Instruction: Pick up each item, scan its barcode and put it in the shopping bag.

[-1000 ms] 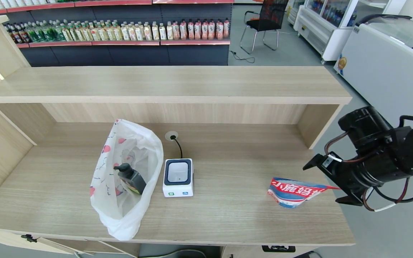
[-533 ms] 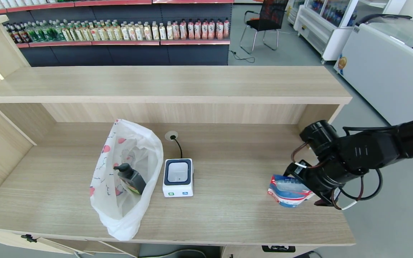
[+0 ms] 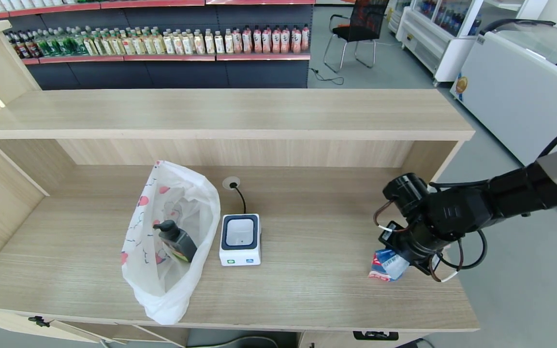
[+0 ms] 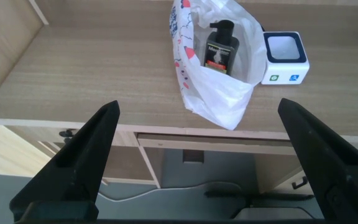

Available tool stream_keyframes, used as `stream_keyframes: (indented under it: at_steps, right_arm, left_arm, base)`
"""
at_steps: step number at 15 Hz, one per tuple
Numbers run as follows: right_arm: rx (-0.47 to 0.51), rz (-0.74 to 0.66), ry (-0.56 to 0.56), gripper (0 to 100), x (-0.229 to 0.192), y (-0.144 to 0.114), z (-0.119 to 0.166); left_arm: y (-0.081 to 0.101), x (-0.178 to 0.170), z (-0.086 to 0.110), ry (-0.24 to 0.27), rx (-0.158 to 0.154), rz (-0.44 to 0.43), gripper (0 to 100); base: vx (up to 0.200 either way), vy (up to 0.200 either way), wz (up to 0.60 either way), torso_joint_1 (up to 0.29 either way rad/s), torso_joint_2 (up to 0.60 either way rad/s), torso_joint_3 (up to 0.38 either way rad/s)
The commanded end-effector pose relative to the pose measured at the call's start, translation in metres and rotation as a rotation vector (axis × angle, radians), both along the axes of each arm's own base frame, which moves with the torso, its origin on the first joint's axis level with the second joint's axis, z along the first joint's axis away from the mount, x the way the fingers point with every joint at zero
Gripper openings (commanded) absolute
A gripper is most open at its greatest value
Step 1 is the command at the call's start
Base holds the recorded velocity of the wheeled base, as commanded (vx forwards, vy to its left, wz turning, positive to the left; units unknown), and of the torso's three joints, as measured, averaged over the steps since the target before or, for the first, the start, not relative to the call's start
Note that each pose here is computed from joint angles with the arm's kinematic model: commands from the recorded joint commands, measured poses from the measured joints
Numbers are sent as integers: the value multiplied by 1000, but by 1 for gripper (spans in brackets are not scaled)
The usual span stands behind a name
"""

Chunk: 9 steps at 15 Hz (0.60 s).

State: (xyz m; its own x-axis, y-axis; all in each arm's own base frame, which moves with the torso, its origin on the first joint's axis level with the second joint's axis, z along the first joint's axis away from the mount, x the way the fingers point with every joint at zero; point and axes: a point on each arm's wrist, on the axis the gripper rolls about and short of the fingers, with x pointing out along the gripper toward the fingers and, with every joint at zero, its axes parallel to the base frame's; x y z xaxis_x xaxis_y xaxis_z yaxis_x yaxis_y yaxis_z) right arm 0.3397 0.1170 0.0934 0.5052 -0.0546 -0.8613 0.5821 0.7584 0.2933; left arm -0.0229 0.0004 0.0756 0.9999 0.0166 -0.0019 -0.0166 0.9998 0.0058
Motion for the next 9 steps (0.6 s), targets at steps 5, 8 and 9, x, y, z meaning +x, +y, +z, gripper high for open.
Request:
stream_keyframes:
  at_steps: [5,8,9]
  right_arm:
    - [-169,99,-20,0,3,0,-3]
    - [-184,318,-205,0,-8,-11,34]
    - [-196,435,-286,0,-17,-19,43]
  left_arm:
    - [0,0,0,0,0,0,100]
    - [0,0,0,0,0,0,100]
    - [0,0,0,0,0,0,100]
  base:
    - [0,0,0,0,0,0]
    - [0,0,0,0,0,0]
    - [0,0,0,0,0,0]
